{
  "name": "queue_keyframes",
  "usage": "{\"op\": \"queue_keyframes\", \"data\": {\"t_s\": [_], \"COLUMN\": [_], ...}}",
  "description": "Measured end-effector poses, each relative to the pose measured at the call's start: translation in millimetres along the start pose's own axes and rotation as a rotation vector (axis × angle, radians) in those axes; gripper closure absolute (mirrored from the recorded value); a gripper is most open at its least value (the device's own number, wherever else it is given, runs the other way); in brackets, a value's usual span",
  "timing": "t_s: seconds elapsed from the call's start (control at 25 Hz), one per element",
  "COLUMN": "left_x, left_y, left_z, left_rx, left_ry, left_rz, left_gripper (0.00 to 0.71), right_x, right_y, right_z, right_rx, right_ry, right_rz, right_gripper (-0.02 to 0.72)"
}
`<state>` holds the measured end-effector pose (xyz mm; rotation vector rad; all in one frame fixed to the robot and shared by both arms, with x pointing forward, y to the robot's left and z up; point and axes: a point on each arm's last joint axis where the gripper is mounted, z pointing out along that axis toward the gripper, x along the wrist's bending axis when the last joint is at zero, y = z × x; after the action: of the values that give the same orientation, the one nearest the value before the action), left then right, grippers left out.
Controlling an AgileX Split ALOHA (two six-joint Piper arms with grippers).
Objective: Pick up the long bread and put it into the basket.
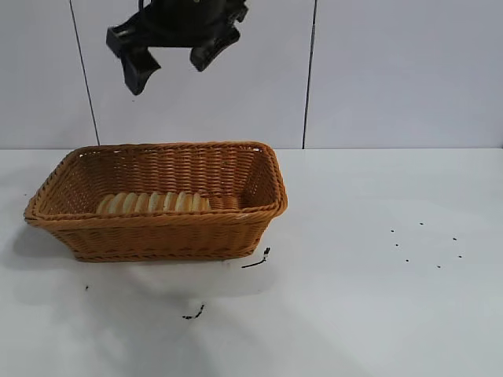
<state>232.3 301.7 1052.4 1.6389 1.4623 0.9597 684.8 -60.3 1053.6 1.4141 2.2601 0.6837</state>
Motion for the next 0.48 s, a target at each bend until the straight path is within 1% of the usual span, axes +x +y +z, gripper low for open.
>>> {"op": "queue_keyframes", "data": {"t_s": [0.32, 0.48], "left_x": [0.0, 0.0], "left_y": [0.0, 0.0], "left_z": [0.0, 0.0], "left_rx": [0.0, 0.0], "left_ry": [0.0, 0.0], "left_rz": [0.0, 0.0], "left_gripper": [0.014, 0.014], "right_x": [-135.7, -185.6], "right_y": [-16.6, -30.6], "right_z": [1.2, -4.1], "right_rx": [0.054, 0.074], "right_ry": [-0.162, -0.221], "right_rz": [0.218, 0.303], "right_gripper": [0.06, 0.065]}}
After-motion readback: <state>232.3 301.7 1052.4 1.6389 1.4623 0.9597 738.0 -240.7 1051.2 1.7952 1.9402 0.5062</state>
